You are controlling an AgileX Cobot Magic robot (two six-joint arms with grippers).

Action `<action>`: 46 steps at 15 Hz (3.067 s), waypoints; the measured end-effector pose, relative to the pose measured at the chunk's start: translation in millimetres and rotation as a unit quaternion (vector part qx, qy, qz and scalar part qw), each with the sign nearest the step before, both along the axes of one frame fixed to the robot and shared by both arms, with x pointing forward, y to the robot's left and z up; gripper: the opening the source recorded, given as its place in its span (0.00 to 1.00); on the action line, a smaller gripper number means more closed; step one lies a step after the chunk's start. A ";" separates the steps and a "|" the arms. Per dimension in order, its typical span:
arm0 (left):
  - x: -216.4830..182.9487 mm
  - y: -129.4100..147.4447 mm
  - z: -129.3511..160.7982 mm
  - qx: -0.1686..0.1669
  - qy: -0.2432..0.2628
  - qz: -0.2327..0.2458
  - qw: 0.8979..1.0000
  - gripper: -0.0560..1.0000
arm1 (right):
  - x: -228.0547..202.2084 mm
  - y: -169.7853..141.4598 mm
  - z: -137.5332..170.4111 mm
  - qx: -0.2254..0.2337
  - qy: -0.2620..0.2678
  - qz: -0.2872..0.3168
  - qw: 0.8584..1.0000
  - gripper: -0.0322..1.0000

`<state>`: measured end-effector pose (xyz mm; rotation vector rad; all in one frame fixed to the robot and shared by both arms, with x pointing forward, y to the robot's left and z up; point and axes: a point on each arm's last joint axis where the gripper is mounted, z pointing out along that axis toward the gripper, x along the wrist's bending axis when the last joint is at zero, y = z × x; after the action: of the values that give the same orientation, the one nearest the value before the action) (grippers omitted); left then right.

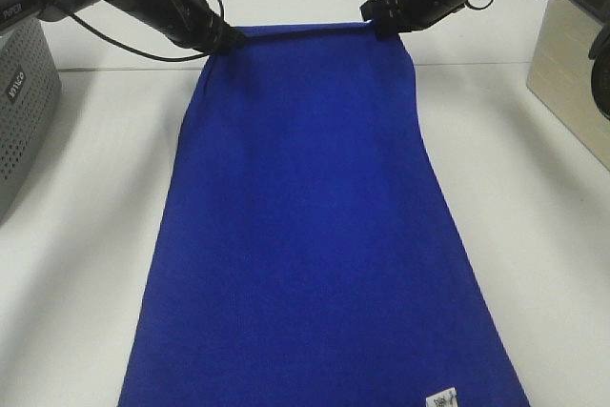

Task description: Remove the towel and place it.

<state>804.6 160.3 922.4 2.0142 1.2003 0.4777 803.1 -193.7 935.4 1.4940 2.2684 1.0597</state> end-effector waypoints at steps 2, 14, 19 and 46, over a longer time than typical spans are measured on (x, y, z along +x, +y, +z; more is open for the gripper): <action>2.4 1.0 1.8 0.005 -0.018 0.003 1.000 0.08 | 1.5 -0.3 -2.0 0.001 -0.005 -0.004 1.000 0.05; 11.8 2.5 -34.3 0.023 -0.052 0.019 0.998 0.08 | 8.4 -1.2 -29.5 -0.009 -0.020 -0.011 1.000 0.05; 14.4 3.6 -45.5 0.024 -0.062 0.029 0.997 0.08 | 9.7 -1.6 -64.9 -0.011 0.001 -0.017 1.000 0.05; 18.0 15.5 -43.9 -0.112 0.001 0.163 0.980 0.63 | -10.0 7.8 -15.0 0.006 0.040 0.079 0.996 0.61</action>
<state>822.6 175.9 878.5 1.6362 1.5232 0.4741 793.1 -185.9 920.4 1.4048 2.4737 1.0744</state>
